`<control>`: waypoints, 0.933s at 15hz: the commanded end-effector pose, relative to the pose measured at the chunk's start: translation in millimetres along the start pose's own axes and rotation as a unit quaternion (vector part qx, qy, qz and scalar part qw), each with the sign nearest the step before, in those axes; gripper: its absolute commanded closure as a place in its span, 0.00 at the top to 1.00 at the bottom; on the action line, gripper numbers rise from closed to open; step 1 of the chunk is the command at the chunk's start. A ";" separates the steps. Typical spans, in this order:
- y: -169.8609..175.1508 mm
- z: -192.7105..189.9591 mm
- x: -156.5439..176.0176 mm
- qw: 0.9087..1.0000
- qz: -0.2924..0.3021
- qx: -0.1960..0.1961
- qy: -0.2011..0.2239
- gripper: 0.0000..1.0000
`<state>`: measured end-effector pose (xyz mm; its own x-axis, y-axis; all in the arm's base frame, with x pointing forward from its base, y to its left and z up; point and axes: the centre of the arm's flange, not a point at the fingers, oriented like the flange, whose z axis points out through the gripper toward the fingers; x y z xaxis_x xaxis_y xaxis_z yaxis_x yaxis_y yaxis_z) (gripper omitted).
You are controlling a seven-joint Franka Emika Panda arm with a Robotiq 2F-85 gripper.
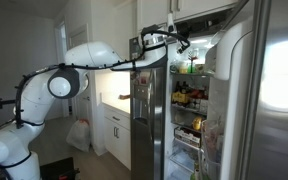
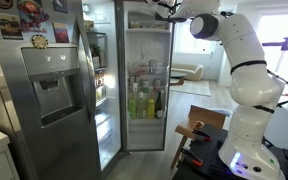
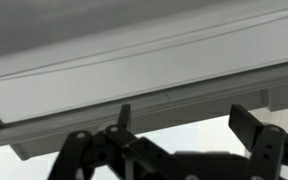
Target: Close the top compartment of the refrigerator door
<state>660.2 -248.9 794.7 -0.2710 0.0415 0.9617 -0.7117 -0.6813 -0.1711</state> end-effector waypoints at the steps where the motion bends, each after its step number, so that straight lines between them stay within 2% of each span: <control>1: -7.8 13.0 -2.4 0.998 -0.049 -0.014 -0.026 1.00; 2: -8.7 15.3 -6.1 0.998 -0.058 -0.014 -0.031 0.96; 3: -9.3 16.9 -8.9 0.997 -0.064 -0.014 -0.037 0.74; 5: -9.8 19.1 -13.6 0.997 -0.070 -0.014 -0.041 0.69; 13: -9.9 20.1 -16.1 0.995 -0.081 -0.018 -0.051 0.07; 14: -10.4 18.6 -16.3 0.995 -0.085 -0.016 -0.057 0.01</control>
<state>676.1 -256.6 769.8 -0.0990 0.0741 0.9923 -0.7547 -0.6556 -0.0264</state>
